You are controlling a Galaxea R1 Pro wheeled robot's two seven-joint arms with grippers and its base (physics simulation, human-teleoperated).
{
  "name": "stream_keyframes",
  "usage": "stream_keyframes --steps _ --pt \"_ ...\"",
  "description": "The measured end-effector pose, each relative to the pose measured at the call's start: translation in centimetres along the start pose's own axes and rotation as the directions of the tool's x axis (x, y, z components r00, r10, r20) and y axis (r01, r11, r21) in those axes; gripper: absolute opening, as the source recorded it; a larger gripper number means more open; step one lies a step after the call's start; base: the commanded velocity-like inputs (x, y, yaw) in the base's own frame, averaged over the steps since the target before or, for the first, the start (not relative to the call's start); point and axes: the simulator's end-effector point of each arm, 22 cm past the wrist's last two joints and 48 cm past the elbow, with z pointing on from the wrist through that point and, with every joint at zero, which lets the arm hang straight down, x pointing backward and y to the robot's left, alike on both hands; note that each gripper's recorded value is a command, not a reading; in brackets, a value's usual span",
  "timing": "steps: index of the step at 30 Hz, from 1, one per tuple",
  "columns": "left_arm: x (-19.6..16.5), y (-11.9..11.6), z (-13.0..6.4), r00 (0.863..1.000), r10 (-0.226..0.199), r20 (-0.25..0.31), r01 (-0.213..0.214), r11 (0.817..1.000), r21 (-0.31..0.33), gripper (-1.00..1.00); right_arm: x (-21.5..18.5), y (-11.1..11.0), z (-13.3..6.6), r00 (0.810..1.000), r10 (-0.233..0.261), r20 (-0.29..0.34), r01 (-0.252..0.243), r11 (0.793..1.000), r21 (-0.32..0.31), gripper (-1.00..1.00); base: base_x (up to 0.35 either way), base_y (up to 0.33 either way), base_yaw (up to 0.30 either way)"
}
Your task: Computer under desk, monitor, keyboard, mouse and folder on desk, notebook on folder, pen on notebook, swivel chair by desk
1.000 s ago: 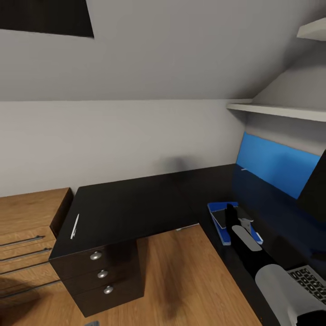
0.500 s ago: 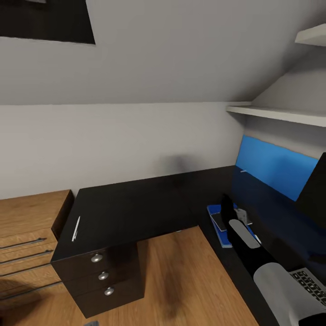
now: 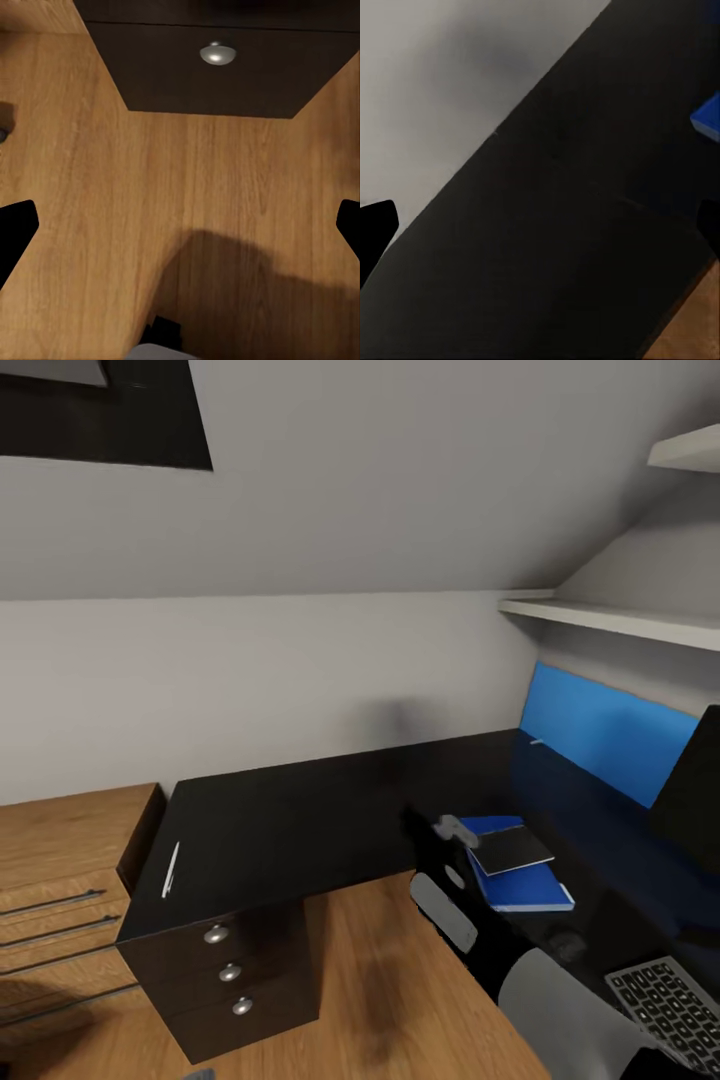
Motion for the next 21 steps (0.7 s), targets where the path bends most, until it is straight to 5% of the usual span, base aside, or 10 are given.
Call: stream_keyframes --steps 4,6,8,9,11,14,21 --pt "-0.3 0.1 -0.5 1.000 -0.001 0.000 0.001 1.000 -0.001 1.00 -0.8 0.3 -2.4 0.982 -0.175 0.078 0.161 0.975 0.154 1.00 0.000 0.000 0.000" --pt "-0.4 0.1 -0.7 1.000 -0.001 0.000 0.001 1.000 -0.002 1.00 -1.2 0.5 -3.3 0.974 -0.205 0.096 0.182 0.961 0.209 1.00 0.000 0.000 0.000" --pt "-0.5 0.1 -0.9 1.000 -0.002 0.000 0.002 1.000 -0.001 1.00 -1.4 1.1 -4.3 0.966 -0.242 0.091 0.214 0.946 0.243 1.00 0.000 0.000 0.000" --pt "-0.6 0.1 -1.0 1.000 -0.002 0.000 0.002 1.000 -0.001 1.00 -0.8 1.2 -4.5 0.954 -0.296 0.044 0.276 0.927 0.252 1.00 0.000 0.000 0.000" --pt "-0.6 0.1 -1.1 1.000 -0.002 0.001 0.002 1.000 -0.001 1.00 0.2 1.2 -4.6 0.933 -0.360 -0.020 0.353 0.902 0.248 1.00 0.000 0.000 0.000" --pt "-0.6 0.1 -1.1 1.000 -0.002 0.001 0.002 1.000 0.000 1.00 2.3 2.5 -4.7 0.872 -0.469 -0.141 0.488 0.858 0.161 1.00 0.000 0.000 0.000" --pt "-0.8 0.1 -1.1 1.000 -0.004 0.005 0.004 1.000 0.000 1.00 2.2 6.2 -5.9 0.872 -0.470 -0.136 0.479 0.877 0.041 1.00 0.000 0.000 0.000"
